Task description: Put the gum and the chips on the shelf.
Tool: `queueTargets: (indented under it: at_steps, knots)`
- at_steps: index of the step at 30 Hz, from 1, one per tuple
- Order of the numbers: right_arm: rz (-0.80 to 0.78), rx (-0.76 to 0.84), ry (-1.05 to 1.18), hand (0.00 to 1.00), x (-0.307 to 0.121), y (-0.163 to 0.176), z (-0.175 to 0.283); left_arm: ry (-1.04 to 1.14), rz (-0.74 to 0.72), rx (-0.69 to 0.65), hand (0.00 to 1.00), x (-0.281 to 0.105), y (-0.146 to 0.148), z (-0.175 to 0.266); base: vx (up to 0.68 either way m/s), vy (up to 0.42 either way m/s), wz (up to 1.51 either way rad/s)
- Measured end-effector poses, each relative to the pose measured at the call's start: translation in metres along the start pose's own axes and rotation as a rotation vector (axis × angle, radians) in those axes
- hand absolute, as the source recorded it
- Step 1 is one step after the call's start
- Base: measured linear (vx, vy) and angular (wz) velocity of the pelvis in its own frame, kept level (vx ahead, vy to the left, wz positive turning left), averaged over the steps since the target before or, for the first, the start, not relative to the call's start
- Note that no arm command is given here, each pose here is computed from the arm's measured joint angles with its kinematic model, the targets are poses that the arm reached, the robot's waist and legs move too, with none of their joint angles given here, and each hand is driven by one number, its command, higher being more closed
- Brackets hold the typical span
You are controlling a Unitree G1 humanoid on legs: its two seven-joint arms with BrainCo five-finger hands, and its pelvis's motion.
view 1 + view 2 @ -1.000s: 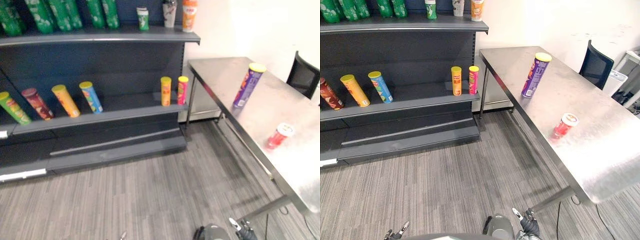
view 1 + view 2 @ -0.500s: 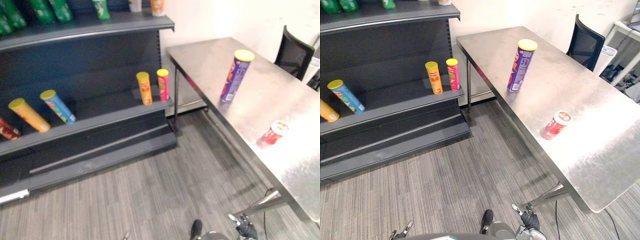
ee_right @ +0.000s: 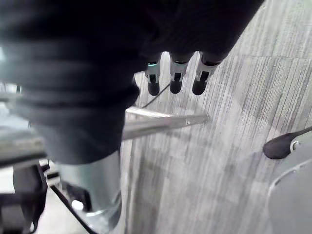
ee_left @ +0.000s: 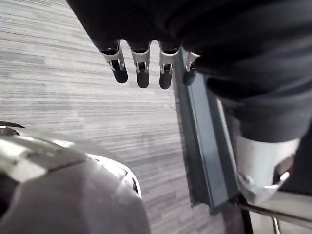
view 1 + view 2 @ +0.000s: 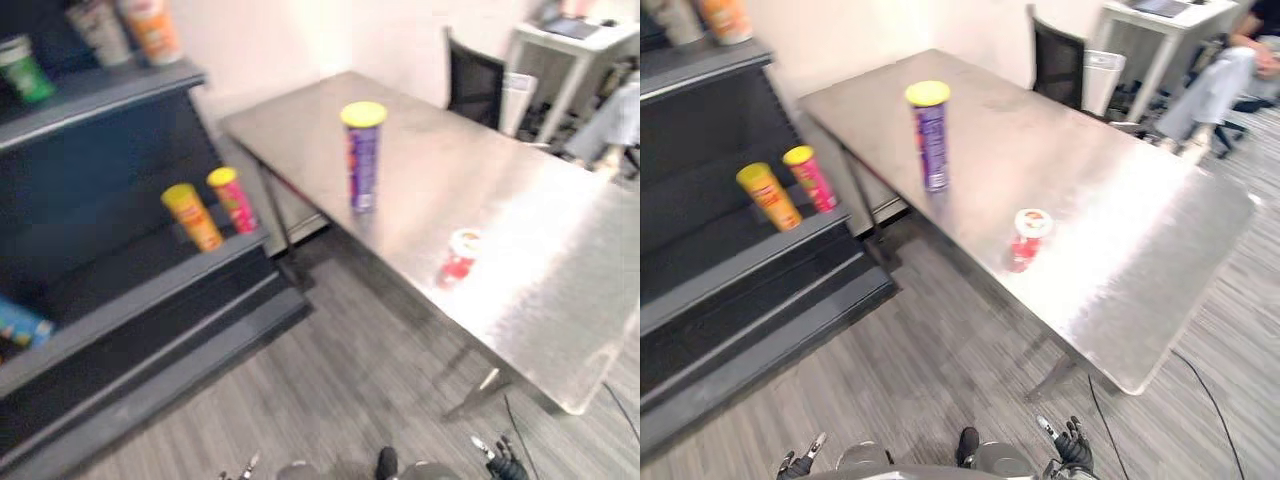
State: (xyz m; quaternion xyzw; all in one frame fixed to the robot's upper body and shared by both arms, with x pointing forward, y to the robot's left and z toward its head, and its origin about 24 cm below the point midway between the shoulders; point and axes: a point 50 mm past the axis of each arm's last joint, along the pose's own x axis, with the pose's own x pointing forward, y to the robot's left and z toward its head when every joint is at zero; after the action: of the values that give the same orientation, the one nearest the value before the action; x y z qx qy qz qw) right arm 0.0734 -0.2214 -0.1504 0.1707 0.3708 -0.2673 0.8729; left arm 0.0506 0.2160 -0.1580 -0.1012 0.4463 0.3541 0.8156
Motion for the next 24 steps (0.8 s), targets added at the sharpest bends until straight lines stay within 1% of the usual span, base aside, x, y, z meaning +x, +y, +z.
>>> queueTargets:
  at_steps: [7, 10, 12, 13, 15, 16, 19, 20, 24]
  knots:
    - [0.027, 0.017, -0.044, 0.00, 0.001, 0.009, 0.008, -0.035, -0.004, -0.040, 0.00, -0.004, -0.004, 0.002, 0.26, 0.125, -1.07]
    - [0.039, 0.020, -0.059, 0.00, 0.002, 0.011, 0.010, -0.037, -0.001, -0.044, 0.00, -0.005, -0.006, 0.003, 0.39, 0.302, -0.54]
    - [0.038, 0.018, -0.061, 0.00, 0.002, 0.011, 0.011, -0.024, -0.016, -0.047, 0.00, -0.008, -0.012, -0.002, 0.31, 0.337, -0.42]
    - [0.042, 0.029, -0.045, 0.00, 0.002, 0.015, 0.007, -0.022, -0.019, -0.059, 0.00, -0.008, -0.013, -0.002, 0.26, 0.340, -0.66]
    - [0.096, 0.044, -0.031, 0.00, -0.003, 0.033, -0.002, -0.063, -0.015, -0.020, 0.00, -0.004, -0.005, 0.007, 0.29, 0.351, -0.69]
    - [0.100, 0.050, -0.022, 0.00, -0.004, 0.036, -0.006, -0.070, -0.012, -0.007, 0.00, -0.003, -0.003, 0.009, 0.25, 0.292, -0.53]
    - [0.097, 0.056, -0.016, 0.00, -0.004, 0.037, -0.007, -0.071, -0.022, 0.030, 0.00, 0.000, -0.004, 0.011, 0.13, 0.187, -0.37]
    - [0.091, 0.056, -0.009, 0.00, -0.005, 0.035, -0.009, -0.065, -0.030, 0.056, 0.00, 0.000, -0.005, 0.010, 0.06, 0.135, -0.34]
    - [0.045, 0.053, -0.002, 0.00, -0.006, 0.025, -0.011, -0.021, -0.048, 0.089, 0.00, 0.001, -0.007, 0.003, 0.03, 0.101, -0.20]
